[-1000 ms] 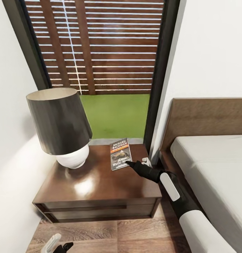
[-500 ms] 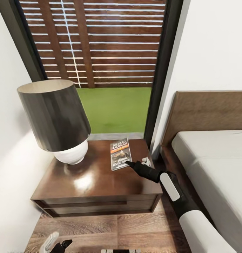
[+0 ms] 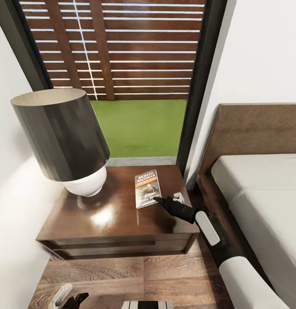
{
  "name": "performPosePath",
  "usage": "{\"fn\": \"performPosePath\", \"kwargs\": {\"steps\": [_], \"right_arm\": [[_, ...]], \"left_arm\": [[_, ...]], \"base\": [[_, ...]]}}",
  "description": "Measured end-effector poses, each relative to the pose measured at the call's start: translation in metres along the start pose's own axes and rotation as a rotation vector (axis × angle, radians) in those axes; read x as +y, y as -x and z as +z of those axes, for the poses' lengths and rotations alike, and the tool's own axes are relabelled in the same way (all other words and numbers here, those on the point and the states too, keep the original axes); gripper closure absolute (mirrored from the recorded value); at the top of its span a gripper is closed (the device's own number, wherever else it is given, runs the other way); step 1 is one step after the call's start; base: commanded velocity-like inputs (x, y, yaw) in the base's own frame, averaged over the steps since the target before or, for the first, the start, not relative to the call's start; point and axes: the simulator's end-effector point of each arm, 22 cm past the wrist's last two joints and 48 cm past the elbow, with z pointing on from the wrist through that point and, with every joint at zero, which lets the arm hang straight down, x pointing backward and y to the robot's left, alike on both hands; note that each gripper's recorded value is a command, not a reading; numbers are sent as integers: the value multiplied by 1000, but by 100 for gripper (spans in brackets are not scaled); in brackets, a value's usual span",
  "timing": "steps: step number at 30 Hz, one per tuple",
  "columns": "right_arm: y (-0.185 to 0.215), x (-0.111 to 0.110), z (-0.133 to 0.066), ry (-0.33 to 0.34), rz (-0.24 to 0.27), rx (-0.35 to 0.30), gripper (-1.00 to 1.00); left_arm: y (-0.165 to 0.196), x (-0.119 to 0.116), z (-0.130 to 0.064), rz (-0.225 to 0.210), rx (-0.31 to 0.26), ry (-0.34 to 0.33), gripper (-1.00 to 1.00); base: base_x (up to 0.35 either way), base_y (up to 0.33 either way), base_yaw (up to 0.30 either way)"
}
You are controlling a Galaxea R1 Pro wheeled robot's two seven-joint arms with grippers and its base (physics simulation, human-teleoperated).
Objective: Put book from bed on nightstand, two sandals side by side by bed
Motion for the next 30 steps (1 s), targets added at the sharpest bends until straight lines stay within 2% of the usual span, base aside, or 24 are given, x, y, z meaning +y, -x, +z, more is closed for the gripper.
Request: {"fn": "performPosePath", "kwargs": {"steps": [10, 17, 30], "right_arm": [[0, 0, 0, 0, 0, 0, 100], [-7, -17, 4, -16, 21, 12, 100], [-7, -17, 4, -14, 23, 12, 100]], "left_arm": [[0, 0, 0, -1, 0, -1, -100], [-6, 10, 5, -8, 17, 20, -100], [-6, 10, 5, -8, 16, 20, -100]], "base": [[0, 0, 0], [0, 0, 0], [0, 0, 0]]}}
